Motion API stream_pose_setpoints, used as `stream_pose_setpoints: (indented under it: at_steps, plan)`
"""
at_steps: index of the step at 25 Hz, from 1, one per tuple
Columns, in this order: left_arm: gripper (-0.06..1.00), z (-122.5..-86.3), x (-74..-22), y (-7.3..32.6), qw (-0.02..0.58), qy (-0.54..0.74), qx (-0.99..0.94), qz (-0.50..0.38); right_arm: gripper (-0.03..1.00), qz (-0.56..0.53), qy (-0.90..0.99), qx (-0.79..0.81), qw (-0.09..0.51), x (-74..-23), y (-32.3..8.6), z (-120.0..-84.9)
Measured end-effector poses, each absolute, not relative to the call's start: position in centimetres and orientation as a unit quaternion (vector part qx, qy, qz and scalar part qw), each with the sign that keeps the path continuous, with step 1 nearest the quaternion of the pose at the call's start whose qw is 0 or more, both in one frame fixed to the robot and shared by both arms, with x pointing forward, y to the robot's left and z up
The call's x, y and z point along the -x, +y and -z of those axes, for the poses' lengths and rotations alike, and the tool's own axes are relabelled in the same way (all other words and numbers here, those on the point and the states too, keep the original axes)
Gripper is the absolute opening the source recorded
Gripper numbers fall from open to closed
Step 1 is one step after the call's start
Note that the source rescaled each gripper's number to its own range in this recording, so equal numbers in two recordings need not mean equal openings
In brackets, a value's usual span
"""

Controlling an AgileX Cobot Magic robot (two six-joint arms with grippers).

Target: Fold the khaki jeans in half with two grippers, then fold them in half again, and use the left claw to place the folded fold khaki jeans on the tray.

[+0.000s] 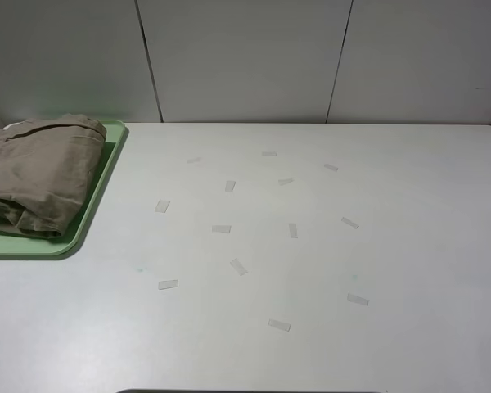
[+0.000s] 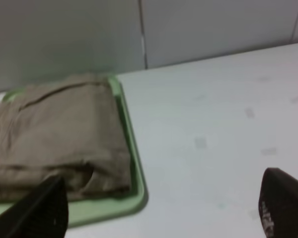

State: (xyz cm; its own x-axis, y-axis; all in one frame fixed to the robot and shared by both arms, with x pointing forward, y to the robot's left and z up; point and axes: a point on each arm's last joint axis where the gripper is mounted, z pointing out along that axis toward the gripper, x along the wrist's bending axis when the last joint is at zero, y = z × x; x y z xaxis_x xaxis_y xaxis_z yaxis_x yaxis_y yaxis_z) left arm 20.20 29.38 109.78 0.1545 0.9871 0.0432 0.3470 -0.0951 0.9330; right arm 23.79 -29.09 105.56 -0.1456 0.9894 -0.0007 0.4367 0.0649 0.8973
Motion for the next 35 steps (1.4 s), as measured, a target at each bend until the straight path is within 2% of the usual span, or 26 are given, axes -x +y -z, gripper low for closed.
stream_pose_setpoints:
  at_steps: [10, 19, 35]
  plan:
    - [0.81, -108.4, -19.6, 29.1, 0.401, 0.568, -0.645, -0.317, 1.00, -0.401, 0.643, -0.555, 0.345, -23.8, -29.1, -105.6]
    - [0.81, -104.7, -21.5, 29.3, 0.355, 0.618, -0.648, -0.267, 1.00, -0.401, 0.643, -0.555, 0.345, -23.8, -29.1, -105.6]
    - [0.81, -104.3, -21.7, 30.3, 0.316, 0.639, -0.634, -0.300, 1.00, -0.401, 0.643, -0.555, 0.345, -23.8, -29.1, -105.6]
